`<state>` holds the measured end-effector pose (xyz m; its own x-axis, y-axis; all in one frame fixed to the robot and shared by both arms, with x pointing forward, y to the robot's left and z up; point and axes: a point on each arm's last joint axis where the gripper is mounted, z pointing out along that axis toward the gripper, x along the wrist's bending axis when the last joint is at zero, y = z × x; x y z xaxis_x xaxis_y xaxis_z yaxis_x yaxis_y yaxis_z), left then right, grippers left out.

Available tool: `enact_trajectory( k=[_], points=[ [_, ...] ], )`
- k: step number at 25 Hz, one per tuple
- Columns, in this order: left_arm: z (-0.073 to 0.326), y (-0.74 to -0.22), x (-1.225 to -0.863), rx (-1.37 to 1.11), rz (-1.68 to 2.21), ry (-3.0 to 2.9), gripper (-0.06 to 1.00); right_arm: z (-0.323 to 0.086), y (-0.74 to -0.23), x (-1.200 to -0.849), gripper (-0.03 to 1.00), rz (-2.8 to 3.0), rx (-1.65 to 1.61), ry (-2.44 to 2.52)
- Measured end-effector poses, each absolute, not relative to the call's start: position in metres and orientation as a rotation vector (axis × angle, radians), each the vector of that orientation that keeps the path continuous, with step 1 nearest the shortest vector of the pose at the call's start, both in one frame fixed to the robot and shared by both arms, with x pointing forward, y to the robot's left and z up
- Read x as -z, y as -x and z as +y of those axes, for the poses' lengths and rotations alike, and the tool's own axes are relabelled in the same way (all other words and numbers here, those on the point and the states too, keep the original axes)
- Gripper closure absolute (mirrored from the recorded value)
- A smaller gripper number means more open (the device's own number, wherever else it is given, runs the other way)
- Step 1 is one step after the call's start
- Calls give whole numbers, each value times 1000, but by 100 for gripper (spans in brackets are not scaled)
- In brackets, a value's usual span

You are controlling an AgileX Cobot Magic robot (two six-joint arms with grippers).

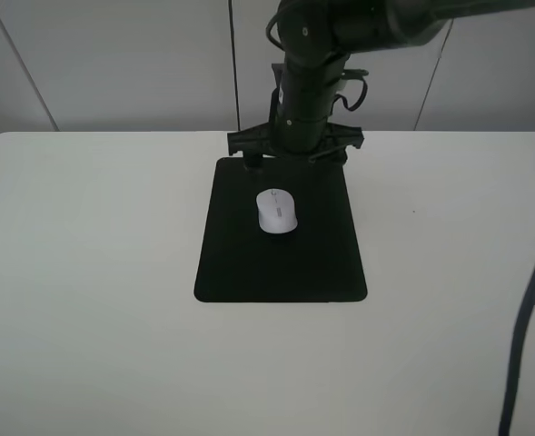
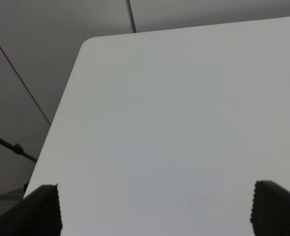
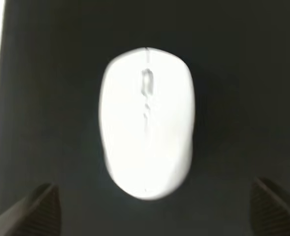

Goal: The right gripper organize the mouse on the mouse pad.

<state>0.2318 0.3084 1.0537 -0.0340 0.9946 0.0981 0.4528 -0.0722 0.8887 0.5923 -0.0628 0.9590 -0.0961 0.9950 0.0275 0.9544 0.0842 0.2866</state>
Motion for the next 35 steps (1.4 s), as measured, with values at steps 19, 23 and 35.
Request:
enact_trajectory(
  k=[19, 23, 35],
  points=[
    [308, -232, -1054, -1059, 1550, -1591, 16, -246, -492, -1005, 21, 1848, -303, -2209],
    [308, -232, -1054, -1059, 1550, -1591, 16, -273, -465, -1019, 21, 1789, -296, -2221],
    [308, -232, -1054, -1059, 1550, -1591, 16, -297, -368, -1077, 21, 1672, -540, -2059]
  ],
)
